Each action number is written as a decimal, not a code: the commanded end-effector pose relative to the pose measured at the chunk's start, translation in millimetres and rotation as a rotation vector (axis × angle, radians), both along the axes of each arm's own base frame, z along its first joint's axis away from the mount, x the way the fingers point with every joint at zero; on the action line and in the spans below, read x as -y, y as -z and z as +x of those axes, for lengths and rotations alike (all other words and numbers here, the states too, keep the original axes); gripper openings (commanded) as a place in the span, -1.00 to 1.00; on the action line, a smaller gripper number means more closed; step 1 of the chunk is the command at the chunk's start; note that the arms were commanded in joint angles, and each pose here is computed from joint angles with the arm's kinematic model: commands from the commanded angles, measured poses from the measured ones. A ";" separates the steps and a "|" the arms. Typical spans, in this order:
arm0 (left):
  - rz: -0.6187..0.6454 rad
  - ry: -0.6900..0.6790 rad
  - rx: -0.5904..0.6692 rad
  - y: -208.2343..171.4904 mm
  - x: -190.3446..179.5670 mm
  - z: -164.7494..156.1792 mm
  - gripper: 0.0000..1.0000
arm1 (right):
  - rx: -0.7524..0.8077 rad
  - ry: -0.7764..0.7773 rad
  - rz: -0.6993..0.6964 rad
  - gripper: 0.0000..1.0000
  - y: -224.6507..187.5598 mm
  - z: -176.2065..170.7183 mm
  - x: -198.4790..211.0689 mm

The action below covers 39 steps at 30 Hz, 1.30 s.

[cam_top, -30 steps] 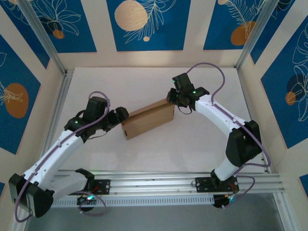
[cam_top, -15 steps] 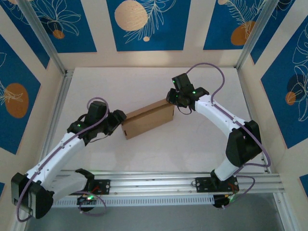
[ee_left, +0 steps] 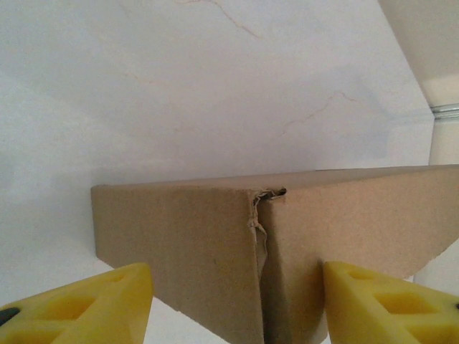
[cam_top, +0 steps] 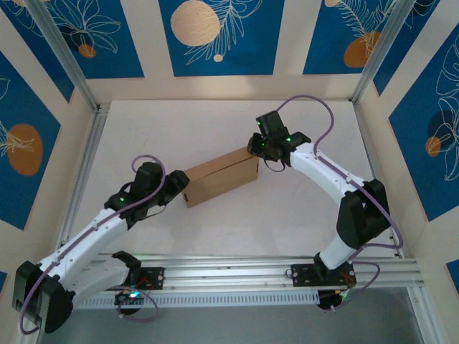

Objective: Fold the paper box

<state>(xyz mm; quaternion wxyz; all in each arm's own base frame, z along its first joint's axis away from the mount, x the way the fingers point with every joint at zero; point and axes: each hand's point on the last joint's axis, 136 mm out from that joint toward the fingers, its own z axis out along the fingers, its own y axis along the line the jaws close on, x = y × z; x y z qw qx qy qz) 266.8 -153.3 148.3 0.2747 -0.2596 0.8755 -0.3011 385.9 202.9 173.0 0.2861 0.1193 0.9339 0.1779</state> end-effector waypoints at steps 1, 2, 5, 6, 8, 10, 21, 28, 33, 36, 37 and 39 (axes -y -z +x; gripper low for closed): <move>0.244 -0.054 -0.305 89.7 -46.3 -53.1 0.21 | -0.204 -0.030 -0.071 -0.43 53.6 -36.6 16.5; 0.242 -0.058 -0.312 92.3 -46.5 -53.4 0.19 | -0.219 -0.031 -0.065 -0.44 57.4 -39.0 17.8; 0.235 -0.059 -0.329 97.3 -44.9 -53.1 0.16 | -0.254 -0.040 -0.051 -0.48 66.9 -45.4 20.2; 0.233 -0.060 -0.337 99.1 -45.1 -53.6 0.15 | -0.263 -0.040 -0.049 -0.49 69.9 -47.2 21.6; 0.227 -0.061 -0.343 101.0 -44.6 -53.2 0.12 | -0.284 -0.036 -0.034 -0.53 75.4 -51.8 24.0; 0.228 -0.065 -0.343 101.8 -45.8 -53.1 0.08 | -0.301 -0.035 -0.007 -0.58 80.1 -56.9 24.4; 0.212 -0.066 -0.346 102.0 -49.8 -50.4 0.10 | -0.466 -0.059 0.076 -0.48 113.4 -82.6 23.7; 0.241 -0.032 -0.323 86.3 -51.8 -40.4 0.22 | -0.394 -0.078 0.154 -0.28 83.7 -73.3 25.8; 0.286 0.047 -0.272 70.8 -47.7 -27.8 0.22 | -0.227 -0.209 0.252 -0.02 28.5 -62.2 12.3; 0.316 0.108 -0.268 65.0 -41.7 -19.7 0.22 | -0.153 -0.238 0.298 0.08 3.8 -57.8 14.8; 0.326 0.132 -0.266 63.2 -39.3 -16.8 0.22 | -0.139 -0.240 0.320 0.11 -1.7 -56.2 17.1; 0.341 0.153 -0.262 59.9 -37.3 -11.5 0.23 | -0.122 -0.242 0.353 0.15 -8.7 -53.1 21.6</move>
